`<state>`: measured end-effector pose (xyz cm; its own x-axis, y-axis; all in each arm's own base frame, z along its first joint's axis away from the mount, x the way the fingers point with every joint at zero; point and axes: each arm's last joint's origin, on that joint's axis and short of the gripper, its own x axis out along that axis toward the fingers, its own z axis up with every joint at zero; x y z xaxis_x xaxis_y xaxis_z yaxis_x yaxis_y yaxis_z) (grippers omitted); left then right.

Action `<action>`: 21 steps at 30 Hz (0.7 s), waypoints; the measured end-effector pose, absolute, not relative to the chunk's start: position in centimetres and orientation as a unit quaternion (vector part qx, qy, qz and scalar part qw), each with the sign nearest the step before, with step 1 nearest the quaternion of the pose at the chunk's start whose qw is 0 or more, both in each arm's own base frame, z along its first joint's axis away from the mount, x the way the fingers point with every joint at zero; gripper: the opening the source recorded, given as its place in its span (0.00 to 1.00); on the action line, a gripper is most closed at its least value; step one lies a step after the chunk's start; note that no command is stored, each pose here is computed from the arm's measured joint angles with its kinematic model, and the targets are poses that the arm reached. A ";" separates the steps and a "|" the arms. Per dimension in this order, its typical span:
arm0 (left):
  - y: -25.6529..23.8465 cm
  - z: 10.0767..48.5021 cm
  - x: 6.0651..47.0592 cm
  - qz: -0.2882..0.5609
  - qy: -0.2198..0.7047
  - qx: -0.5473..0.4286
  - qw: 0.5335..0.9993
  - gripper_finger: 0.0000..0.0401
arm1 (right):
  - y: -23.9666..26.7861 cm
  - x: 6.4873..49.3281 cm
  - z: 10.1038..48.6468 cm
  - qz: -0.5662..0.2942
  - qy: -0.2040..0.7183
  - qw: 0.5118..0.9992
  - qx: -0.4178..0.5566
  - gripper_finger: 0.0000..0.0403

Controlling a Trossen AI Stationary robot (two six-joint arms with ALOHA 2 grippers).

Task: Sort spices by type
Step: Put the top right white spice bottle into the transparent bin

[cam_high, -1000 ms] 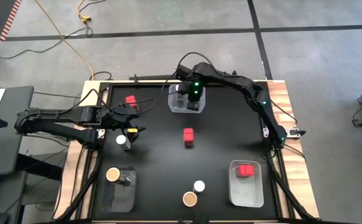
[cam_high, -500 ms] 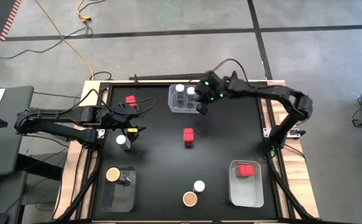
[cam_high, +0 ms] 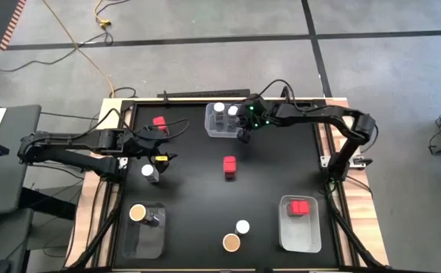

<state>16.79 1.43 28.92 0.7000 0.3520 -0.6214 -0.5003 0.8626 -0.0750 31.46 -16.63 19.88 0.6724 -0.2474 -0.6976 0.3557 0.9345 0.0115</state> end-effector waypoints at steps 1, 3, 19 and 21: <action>1.4 28.9 16.8 0.234 0.309 -0.119 0.914 0.83 | -16.8 31.5 19.4 -0.166 0.376 0.909 0.076 0.03; 1.5 28.9 16.8 0.236 0.309 -0.119 0.914 0.83 | -17.0 31.6 18.6 -0.166 0.386 0.904 0.079 0.03; 1.5 28.9 16.8 0.240 0.308 -0.117 0.913 0.83 | -18.2 32.0 17.5 -0.182 0.377 0.907 0.058 0.03; 1.5 28.9 16.8 0.240 0.308 -0.118 0.913 0.83 | -18.3 31.9 17.5 -0.185 0.379 0.905 0.059 0.03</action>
